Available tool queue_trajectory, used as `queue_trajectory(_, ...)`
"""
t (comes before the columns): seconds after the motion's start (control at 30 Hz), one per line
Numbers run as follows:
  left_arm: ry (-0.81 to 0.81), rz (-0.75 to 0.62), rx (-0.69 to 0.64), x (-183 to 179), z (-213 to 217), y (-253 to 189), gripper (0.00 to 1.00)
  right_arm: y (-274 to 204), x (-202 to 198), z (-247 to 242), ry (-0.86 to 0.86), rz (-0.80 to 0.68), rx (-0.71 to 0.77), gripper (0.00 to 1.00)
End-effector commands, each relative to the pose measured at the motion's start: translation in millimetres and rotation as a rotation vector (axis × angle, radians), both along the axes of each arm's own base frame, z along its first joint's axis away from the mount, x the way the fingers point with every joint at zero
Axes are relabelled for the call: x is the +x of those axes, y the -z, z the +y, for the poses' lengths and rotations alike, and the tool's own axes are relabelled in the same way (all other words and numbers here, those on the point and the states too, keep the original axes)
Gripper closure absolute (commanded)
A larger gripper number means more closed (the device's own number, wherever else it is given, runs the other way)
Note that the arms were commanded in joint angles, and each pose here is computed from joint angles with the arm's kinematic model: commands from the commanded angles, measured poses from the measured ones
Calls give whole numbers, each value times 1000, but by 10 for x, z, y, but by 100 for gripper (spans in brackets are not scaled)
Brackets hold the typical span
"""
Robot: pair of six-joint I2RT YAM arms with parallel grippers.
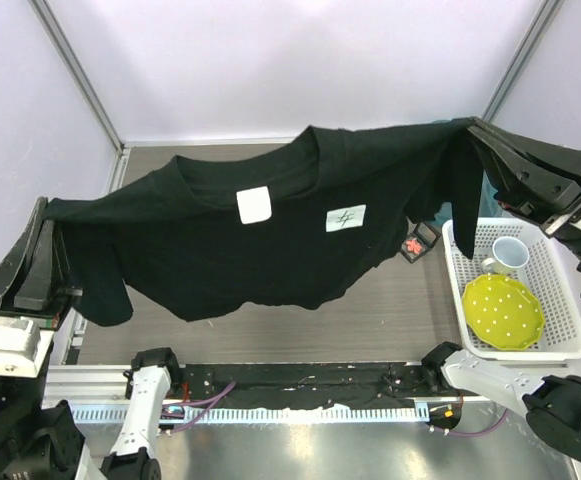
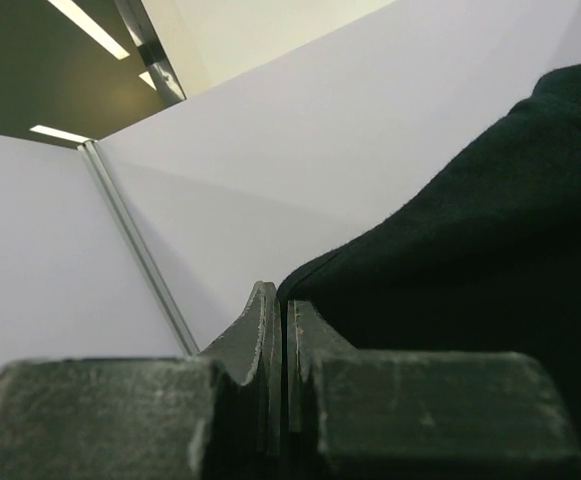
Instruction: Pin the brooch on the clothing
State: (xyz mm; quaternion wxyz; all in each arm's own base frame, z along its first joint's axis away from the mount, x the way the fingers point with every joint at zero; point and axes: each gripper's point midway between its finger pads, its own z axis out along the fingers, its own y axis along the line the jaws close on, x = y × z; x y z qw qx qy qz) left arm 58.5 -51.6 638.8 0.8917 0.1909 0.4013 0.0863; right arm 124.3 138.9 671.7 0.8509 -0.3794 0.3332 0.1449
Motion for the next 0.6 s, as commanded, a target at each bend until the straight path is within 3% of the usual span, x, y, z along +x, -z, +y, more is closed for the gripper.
queue_trajectory(0.0, -53, 42, -56, 376, 179, -77, 100, -136, 325, -3, 86, -14, 80, 99)
queue_trajectory(0.2, -107, 160, -82, 1067, 389, 72, 100, 162, 1106, 227, 213, 109, 43, 99)
queue_trajectory(0.33, -93, 299, -105, 1722, 474, 456, 100, 793, 1888, 401, 369, 201, -96, 99)
queue_trajectory(0.4, -63, 426, -104, 2182, 490, 891, 100, 1268, 2335, 514, 374, 286, -161, 99)
queue_trajectory(0.43, -50, 535, -125, 2629, 545, 1371, 100, 1583, 2710, 390, 406, 368, -161, 99)
queue_trajectory(0.53, -45, 620, -124, 3090, 611, 1834, 100, 2341, 3357, 354, 427, 545, -213, 99)
queue_trajectory(0.57, -51, 722, -135, 3409, 674, 2273, 100, 2719, 3597, 406, 420, 616, -250, 99)
